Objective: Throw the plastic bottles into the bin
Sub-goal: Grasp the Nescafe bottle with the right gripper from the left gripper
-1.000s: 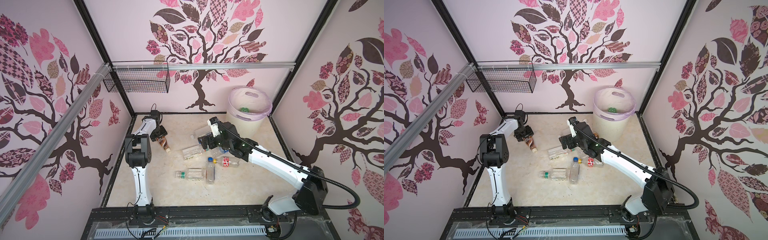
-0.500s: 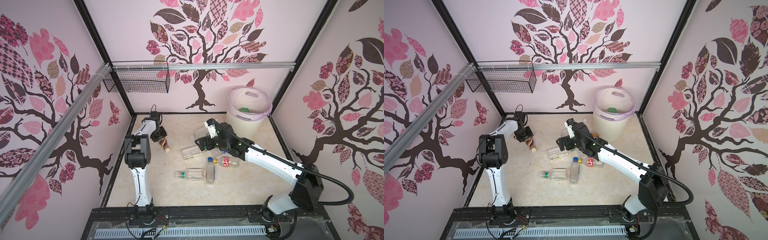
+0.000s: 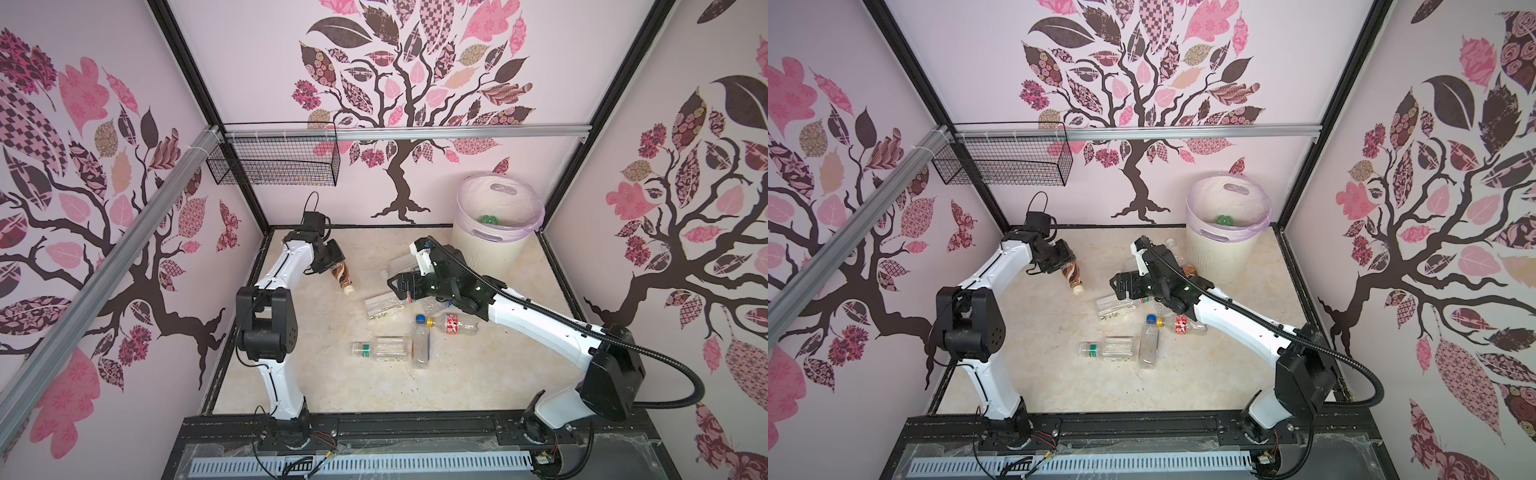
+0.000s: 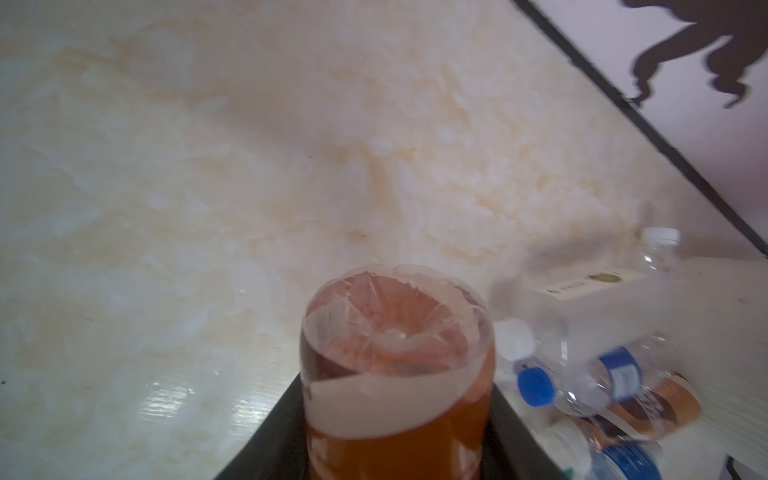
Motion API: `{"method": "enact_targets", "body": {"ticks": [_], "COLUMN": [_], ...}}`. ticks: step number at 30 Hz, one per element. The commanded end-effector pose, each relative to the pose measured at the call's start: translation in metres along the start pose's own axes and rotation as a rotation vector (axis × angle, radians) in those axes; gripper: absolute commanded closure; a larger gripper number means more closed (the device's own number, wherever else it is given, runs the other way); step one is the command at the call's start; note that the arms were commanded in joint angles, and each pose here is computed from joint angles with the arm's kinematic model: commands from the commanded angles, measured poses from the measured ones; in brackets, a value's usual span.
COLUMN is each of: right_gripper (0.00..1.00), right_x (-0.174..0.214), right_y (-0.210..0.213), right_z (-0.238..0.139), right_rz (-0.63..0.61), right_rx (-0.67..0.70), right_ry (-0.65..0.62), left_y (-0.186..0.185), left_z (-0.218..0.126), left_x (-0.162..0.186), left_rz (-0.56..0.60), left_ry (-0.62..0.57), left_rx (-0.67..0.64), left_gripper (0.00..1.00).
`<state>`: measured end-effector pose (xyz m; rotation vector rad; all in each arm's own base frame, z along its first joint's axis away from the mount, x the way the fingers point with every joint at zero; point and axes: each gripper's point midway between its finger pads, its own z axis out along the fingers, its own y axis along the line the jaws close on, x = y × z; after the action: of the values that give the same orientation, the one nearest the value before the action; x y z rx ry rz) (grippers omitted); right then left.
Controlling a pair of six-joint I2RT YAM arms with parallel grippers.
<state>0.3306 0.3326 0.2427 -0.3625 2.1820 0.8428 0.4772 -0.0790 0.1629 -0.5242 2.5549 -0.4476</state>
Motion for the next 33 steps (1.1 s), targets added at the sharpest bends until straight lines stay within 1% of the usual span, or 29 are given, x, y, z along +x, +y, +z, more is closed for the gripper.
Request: {"method": "enact_targets", "body": {"ticks": [1, 6, 9, 11, 17, 20, 25, 28, 33], "right_gripper": [0.01, 0.01, 0.00, 0.00, 0.07, 0.10, 0.18, 0.24, 0.38], "right_x": [-0.025, -0.034, -0.037, -0.037, -0.040, -0.041, -0.043, -0.045, -0.051], "right_y": [0.008, 0.012, 0.014, 0.016, 0.031, 0.038, 0.042, 0.045, 0.048], "right_z": [-0.008, -0.016, -0.015, -0.015, -0.020, -0.020, -0.014, -0.011, -0.010], "right_rz": [0.007, 0.008, 0.016, 0.021, 0.013, 0.012, 0.021, 0.023, 0.027], "right_rx": [0.000, -0.008, -0.017, -0.030, -0.102, -0.127, -0.143, -0.151, -0.160], "right_ry": [-0.069, -0.115, -0.118, -0.124, -0.184, -0.192, -0.192, -0.190, -0.204], "left_y": [-0.061, -0.114, -0.135, -0.143, -0.155, -0.161, -0.169, -0.176, -0.180], "left_z": [-0.041, -0.089, -0.113, -0.122, -0.135, -0.146, -0.158, -0.165, -0.169], "left_x": [-0.008, 0.002, 0.008, 0.012, 0.022, 0.023, 0.028, 0.033, 0.038], "left_rz": [0.065, 0.127, 0.147, 0.140, 0.101, 0.095, 0.102, 0.117, 0.130], "left_ry": [-0.082, -0.150, -0.177, -0.176, -0.149, -0.162, -0.176, -0.182, -0.188], "left_rx": [0.161, 0.291, 0.350, 0.385, 0.469, 0.502, 0.536, 0.547, 0.548], "left_gripper": [0.47, 0.47, 0.47, 0.47, 0.47, 0.47, 0.47, 0.47, 0.47]}}
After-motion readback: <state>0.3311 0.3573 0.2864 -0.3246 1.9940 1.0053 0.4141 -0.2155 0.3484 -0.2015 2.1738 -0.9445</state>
